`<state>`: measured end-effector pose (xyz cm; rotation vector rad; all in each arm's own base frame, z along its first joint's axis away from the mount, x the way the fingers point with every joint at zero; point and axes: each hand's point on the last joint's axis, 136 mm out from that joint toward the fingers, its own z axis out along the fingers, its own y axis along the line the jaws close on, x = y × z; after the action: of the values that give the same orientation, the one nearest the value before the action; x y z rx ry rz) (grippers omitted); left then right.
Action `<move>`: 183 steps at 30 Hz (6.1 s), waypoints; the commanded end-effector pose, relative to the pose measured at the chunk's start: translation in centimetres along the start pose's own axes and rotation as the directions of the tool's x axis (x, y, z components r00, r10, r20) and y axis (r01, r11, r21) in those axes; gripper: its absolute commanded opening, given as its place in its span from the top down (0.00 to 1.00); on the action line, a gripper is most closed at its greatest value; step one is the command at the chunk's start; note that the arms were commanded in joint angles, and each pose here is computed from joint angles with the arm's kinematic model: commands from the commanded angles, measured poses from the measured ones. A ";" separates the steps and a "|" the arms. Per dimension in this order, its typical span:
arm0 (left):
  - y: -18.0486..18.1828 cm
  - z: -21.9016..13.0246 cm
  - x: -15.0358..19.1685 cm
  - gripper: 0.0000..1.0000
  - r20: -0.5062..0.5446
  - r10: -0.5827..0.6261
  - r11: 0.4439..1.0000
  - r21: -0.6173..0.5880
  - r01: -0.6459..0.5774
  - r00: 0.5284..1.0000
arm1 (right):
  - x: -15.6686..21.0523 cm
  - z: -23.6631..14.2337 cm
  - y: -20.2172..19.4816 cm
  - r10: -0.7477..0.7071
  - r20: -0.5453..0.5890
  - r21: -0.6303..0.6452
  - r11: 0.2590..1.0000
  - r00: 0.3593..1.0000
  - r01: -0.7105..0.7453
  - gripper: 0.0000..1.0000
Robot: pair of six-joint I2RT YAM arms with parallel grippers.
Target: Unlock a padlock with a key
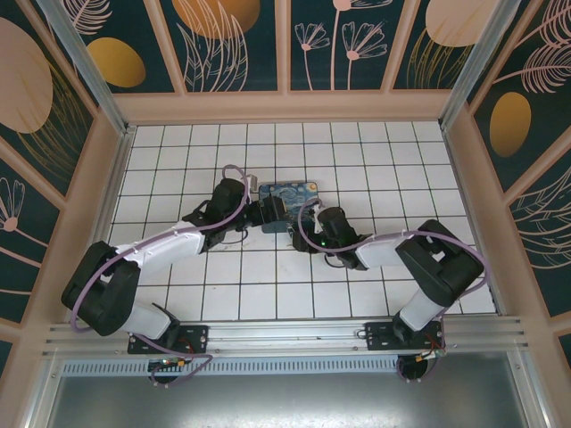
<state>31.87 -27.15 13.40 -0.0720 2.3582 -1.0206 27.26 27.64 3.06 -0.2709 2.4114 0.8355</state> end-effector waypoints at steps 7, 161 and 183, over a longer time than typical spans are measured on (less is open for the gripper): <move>0.2 0.3 -1.1 0.16 0.011 0.029 0.999 -0.024 -0.029 1.000 | -0.6 1.3 1.1 -0.024 0.002 -0.037 0.999 1.000 0.024 0.66; 0.1 9.7 0.0 0.20 -0.234 0.390 0.829 -0.331 -0.451 0.890 | -5.3 -4.3 -7.5 0.407 0.150 -0.115 0.912 0.901 -0.393 1.00; 9.1 9.7 4.6 0.35 -0.521 0.475 0.507 -0.497 -0.704 0.709 | -6.0 -3.4 -11.0 0.387 0.080 -0.054 0.922 0.919 -0.383 1.00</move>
<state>38.36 -34.93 8.53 0.4820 2.3565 -0.1583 34.19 17.69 4.11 0.2241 2.3621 1.0798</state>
